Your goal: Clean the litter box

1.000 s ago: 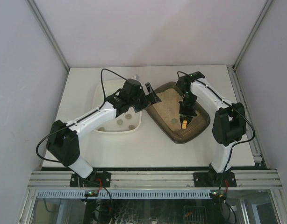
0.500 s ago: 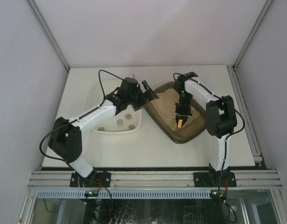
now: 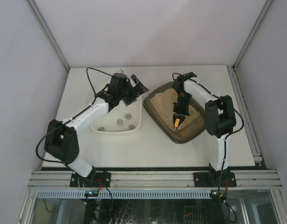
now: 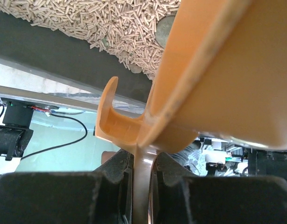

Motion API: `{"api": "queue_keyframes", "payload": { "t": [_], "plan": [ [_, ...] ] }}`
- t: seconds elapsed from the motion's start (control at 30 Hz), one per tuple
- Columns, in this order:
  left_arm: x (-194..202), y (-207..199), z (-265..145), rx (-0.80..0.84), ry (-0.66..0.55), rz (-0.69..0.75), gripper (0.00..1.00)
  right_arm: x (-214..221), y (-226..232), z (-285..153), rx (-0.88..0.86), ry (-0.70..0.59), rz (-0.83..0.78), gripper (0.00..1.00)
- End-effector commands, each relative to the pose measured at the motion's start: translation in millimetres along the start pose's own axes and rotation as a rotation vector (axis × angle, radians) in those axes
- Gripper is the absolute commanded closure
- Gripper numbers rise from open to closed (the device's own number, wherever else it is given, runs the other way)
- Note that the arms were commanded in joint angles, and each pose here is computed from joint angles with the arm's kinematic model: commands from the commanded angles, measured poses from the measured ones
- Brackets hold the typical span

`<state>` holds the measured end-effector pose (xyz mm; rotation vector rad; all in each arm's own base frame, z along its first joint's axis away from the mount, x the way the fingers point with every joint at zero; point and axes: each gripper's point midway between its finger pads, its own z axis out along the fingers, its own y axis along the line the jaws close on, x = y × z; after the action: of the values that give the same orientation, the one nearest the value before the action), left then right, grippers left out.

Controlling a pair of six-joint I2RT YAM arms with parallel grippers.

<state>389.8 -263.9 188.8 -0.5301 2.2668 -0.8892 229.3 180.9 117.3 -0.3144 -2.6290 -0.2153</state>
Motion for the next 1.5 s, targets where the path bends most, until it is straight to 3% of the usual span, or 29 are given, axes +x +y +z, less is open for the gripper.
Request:
{"api": "queue_keyframes", "payload": {
  "t": [0.0, 0.4, 0.63, 1.2, 1.47],
  "plan": [
    [-17, -12, -26, 0.046, -0.093, 0.060, 0.01, 20, 34, 18, -0.159, 0.147, -0.043, 1.00],
    [-19, -6, -24, 0.019, -0.106, 0.080, 0.01, 32, 55, 10, -0.324, 0.217, -0.050, 1.00],
    [-20, -4, -21, 0.007, -0.105, 0.090, 0.01, 9, 59, 13, -0.332, 0.186, -0.053, 1.00],
    [-32, -14, -20, 0.026, -0.130, 0.183, 0.03, -44, 114, 43, -0.661, -0.083, -0.244, 1.00],
    [-37, -7, -23, 0.008, -0.139, 0.215, 0.03, -58, 109, 46, -0.743, -0.198, -0.316, 1.00]
  ]
}}
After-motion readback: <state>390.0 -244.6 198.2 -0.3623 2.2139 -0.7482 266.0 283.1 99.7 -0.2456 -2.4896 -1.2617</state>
